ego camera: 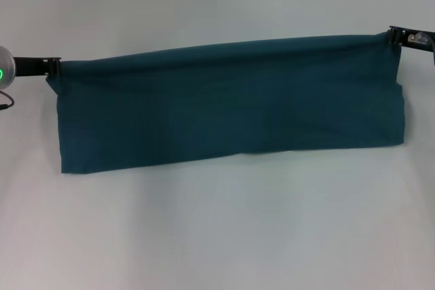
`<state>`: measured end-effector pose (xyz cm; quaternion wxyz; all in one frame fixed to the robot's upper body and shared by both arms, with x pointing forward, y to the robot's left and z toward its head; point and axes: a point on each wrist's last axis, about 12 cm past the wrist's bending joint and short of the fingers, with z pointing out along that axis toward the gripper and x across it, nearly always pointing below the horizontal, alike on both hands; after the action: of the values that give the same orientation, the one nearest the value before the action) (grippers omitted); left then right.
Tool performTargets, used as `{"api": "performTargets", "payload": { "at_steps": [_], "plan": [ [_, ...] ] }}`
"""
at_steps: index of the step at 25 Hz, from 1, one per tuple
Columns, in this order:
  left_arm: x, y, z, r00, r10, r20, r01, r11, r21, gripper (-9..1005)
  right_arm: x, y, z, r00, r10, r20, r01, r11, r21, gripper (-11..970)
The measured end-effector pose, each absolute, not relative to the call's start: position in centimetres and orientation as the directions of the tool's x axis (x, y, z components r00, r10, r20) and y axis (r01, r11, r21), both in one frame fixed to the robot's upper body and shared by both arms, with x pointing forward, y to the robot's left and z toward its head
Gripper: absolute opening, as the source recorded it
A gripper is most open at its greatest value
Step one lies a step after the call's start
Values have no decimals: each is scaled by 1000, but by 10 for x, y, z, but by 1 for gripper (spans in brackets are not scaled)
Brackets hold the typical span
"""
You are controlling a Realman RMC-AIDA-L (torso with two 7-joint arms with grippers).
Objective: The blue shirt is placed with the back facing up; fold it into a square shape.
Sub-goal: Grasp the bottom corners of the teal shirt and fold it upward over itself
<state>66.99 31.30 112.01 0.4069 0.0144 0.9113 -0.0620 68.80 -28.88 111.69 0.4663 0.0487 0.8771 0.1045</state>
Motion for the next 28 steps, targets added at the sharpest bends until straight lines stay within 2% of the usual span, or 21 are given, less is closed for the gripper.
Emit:
{"api": "performTargets", "payload": {
  "at_steps": [28],
  "plan": [
    [680,305,1129,-606,-40,-794,55,994,-92,29,702,-277,1130,-543,83,-836,-58,989,136,51]
  ]
}}
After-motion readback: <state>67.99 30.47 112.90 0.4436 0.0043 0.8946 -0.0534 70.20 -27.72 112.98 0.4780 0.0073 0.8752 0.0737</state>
